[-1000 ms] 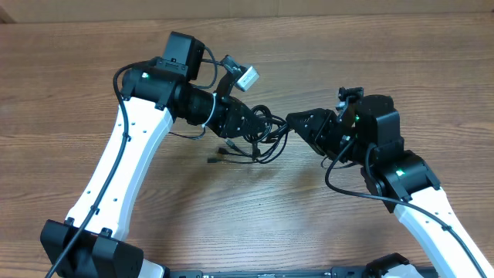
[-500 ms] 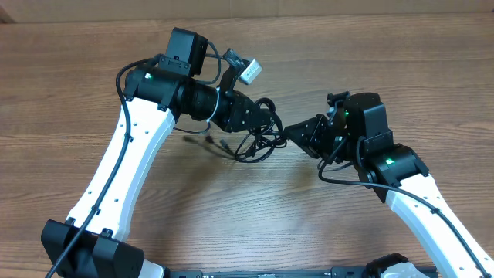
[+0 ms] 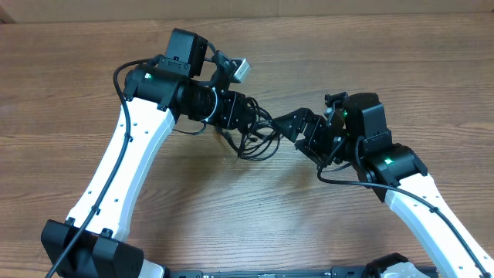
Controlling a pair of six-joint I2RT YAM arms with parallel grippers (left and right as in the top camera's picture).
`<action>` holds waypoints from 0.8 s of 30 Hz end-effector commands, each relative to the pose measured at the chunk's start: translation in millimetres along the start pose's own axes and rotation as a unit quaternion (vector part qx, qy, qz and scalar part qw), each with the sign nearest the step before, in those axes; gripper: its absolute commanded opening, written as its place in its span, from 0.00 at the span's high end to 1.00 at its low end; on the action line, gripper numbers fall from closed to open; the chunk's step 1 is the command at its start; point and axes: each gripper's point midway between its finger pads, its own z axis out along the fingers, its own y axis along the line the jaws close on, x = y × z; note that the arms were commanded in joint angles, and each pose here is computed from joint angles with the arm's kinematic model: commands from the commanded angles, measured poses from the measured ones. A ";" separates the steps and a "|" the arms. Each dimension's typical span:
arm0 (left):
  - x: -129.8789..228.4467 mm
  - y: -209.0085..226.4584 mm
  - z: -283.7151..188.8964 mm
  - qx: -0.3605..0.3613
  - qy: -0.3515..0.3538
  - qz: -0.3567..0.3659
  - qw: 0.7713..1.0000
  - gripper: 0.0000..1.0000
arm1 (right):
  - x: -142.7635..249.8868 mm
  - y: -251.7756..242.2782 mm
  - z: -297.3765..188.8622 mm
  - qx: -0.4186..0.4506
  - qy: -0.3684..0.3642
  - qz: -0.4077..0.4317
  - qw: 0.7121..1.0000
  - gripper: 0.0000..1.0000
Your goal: Untangle cables
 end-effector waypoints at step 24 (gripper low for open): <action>2.4 -54.1 7.8 0.066 0.005 0.023 0.998 0.96 | -4.1 -6.6 13.1 0.033 -0.024 -0.013 0.999 0.07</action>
